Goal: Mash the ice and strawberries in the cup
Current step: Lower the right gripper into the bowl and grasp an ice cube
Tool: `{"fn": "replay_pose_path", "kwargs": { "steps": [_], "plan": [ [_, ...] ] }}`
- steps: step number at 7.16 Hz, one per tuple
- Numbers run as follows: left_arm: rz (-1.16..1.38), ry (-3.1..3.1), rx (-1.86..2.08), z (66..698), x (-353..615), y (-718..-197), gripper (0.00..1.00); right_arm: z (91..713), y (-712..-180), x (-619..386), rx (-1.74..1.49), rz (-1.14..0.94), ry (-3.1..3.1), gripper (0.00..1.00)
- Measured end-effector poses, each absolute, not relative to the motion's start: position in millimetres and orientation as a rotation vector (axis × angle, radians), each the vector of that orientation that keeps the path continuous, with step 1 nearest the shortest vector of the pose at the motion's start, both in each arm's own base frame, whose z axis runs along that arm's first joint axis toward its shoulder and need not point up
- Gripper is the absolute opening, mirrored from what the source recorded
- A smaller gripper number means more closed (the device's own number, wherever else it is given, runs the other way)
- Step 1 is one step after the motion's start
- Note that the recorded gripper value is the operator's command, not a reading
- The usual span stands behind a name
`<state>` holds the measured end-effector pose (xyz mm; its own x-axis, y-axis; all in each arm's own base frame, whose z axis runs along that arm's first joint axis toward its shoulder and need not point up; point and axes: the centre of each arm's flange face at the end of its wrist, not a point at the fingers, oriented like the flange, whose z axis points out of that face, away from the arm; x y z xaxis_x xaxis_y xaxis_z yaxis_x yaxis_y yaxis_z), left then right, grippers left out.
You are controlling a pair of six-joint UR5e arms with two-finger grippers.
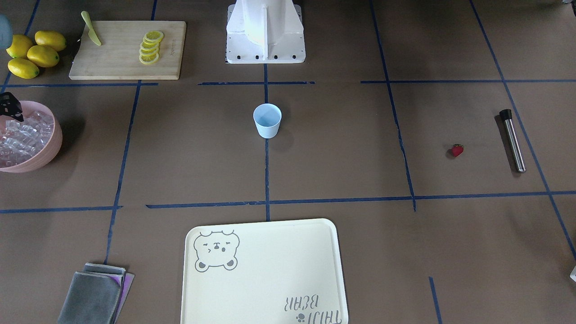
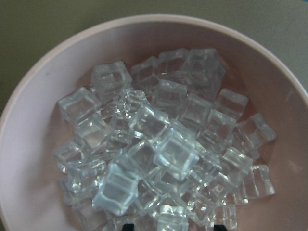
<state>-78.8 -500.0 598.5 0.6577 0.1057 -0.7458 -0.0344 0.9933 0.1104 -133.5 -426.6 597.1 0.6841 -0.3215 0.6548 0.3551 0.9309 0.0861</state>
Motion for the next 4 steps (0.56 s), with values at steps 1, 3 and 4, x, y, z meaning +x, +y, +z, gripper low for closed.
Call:
{"fn": "replay_pose_path", "kwargs": {
  "steps": [1,3,4],
  "plan": [
    [0.080,0.850,0.091,597.4,-78.8,-500.8,1.00,599.8,-428.7,-134.2,-0.053,-0.377,-0.723,0.63],
    [0.079,0.851,0.094,596.1,-79.3,-501.5,1.00,604.6,-429.2,-134.1,-0.061,-0.374,-0.720,0.63],
    [0.080,0.851,0.094,595.9,-79.3,-501.7,1.00,605.4,-428.6,-133.8,-0.064,-0.373,-0.720,0.62]
  ]
}}
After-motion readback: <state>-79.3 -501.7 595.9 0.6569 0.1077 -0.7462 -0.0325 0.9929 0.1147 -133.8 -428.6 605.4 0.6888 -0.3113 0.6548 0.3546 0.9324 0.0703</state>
